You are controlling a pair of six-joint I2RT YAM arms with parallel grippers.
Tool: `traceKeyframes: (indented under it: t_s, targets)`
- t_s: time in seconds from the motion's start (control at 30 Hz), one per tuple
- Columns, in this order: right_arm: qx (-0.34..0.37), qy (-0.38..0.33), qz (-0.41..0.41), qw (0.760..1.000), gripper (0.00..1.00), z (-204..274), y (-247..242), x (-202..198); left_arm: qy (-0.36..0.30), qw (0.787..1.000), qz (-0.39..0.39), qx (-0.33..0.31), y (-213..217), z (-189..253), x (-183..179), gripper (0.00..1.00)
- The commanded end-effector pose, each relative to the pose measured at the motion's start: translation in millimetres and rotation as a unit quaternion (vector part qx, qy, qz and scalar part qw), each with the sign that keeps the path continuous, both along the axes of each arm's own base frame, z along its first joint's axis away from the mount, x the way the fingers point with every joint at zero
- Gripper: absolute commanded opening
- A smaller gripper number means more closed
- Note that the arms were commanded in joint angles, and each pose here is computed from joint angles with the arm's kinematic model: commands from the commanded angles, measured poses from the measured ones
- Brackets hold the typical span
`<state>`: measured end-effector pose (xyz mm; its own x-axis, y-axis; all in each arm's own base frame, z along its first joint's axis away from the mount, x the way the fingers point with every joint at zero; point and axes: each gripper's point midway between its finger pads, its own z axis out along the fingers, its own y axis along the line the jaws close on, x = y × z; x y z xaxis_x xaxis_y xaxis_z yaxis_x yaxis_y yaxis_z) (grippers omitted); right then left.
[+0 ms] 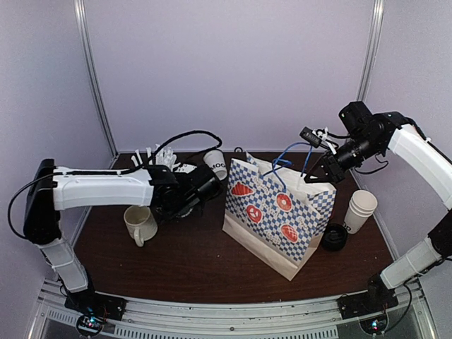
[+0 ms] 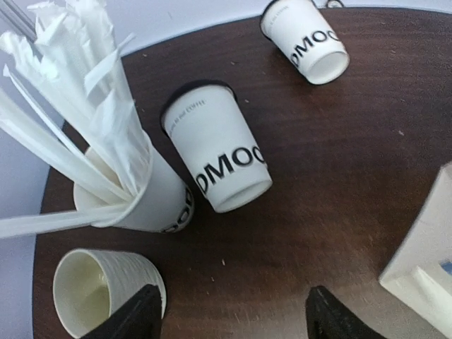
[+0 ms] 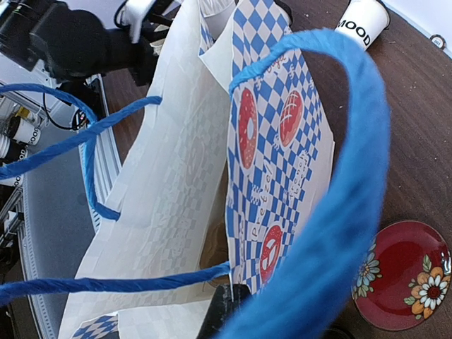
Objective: Pack the takeout coffee
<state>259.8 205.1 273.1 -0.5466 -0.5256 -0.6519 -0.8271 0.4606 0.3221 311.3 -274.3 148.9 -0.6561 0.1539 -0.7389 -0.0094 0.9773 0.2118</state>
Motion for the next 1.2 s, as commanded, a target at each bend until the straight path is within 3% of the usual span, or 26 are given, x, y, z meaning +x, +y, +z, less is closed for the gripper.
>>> traceKeyframes:
  t_s: [0.0, 0.2, 0.33, 0.47, 0.8, 1.17]
  targets:
    - [0.007, -0.005, 0.006, 1.0, 0.0, 1.4, 2.7, 5.9, 0.069, 0.988, -0.13, -0.053, -3.0, 24.9, -46.2, 0.61]
    - [0.004, -0.004, 0.008, 1.0, 0.0, 1.1, 2.2, 5.5, 0.027, 0.991, -0.084, -0.103, 90.0, 50.4, -84.4, 0.49]
    - [0.002, -0.009, 0.007, 1.0, 0.0, 1.0, 1.3, 5.4, 0.031, 0.991, 0.008, -0.13, 157.6, 46.3, -86.2, 0.51]
    - [0.004, -0.009, 0.008, 1.0, 0.0, 2.2, 1.2, 3.7, 0.022, 0.983, 0.052, -0.176, 183.0, 45.9, -71.8, 0.52]
    - [0.007, -0.019, 0.003, 1.0, 0.0, 5.4, -0.9, -0.5, 0.02, 0.934, 0.113, -0.337, 204.5, 13.1, 10.8, 0.47]
    - [0.005, -0.02, 0.003, 1.0, 0.0, 2.9, -1.0, 1.1, 0.02, 0.925, 0.078, -0.372, 176.7, 17.7, 82.8, 0.52]
